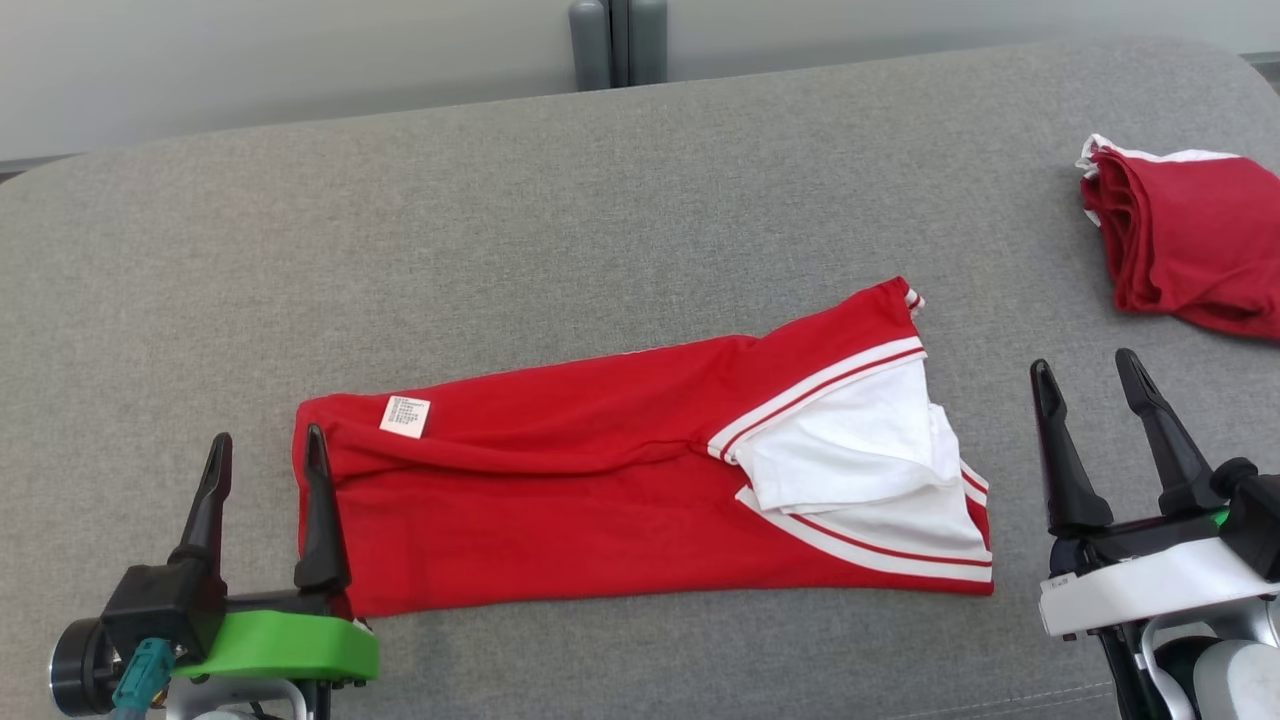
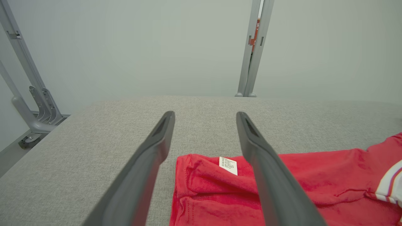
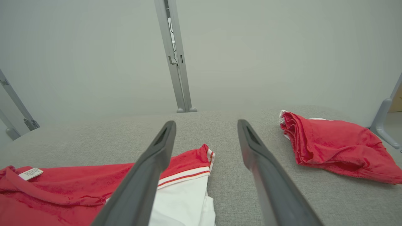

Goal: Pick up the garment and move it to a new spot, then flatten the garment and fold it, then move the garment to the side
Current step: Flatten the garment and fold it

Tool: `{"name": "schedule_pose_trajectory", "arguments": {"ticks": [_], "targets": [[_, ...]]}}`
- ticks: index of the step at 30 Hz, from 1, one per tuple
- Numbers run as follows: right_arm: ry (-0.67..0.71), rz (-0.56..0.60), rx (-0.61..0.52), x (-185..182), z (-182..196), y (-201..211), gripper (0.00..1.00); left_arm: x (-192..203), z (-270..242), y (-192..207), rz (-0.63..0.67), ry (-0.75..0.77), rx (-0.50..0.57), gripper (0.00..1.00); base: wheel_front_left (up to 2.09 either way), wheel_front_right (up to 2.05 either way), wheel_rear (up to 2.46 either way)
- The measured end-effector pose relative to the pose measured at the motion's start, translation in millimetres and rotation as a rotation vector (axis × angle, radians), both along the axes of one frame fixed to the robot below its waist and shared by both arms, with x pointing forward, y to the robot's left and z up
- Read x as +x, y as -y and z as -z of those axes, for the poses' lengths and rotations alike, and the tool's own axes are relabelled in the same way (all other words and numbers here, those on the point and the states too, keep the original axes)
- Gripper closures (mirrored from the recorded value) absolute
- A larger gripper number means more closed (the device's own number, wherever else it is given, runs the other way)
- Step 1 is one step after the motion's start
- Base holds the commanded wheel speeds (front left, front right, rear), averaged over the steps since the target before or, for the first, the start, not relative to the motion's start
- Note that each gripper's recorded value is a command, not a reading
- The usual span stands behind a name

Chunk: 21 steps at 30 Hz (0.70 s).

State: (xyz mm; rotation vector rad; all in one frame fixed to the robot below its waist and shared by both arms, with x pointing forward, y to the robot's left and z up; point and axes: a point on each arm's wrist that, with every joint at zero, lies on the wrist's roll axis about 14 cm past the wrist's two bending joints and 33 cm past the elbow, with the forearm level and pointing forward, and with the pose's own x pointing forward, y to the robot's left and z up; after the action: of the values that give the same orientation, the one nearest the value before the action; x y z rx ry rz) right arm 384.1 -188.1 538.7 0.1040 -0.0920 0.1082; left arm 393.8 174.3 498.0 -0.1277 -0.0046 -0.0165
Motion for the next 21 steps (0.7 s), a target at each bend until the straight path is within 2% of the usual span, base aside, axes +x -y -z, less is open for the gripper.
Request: {"name": "schedule_pose_trajectory", "arguments": {"ticks": [12, 16, 21], "targets": [[-0.004, 0.0, -0.002, -3.3, -3.5, 0.1, 0.0, -7.5, -2.6, 0.1, -0.008, 0.004, 0.002, 0.0, 0.0, 0.0, 0.0], [-0.082, 0.004, 0.004, -0.1, 21.0, 3.6, 0.0, -3.1, -4.0, 1.9, -0.004, 0.011, 0.003, 0.0, 0.0, 0.0, 0.0], [-0.233, -0.025, 0.029, 9.5, 71.8, -2.3, 0.0, 12.8, -6.4, 3.7, 0.001, 0.03, 0.002, 0.0, 0.0, 0.0, 0.0]]}}
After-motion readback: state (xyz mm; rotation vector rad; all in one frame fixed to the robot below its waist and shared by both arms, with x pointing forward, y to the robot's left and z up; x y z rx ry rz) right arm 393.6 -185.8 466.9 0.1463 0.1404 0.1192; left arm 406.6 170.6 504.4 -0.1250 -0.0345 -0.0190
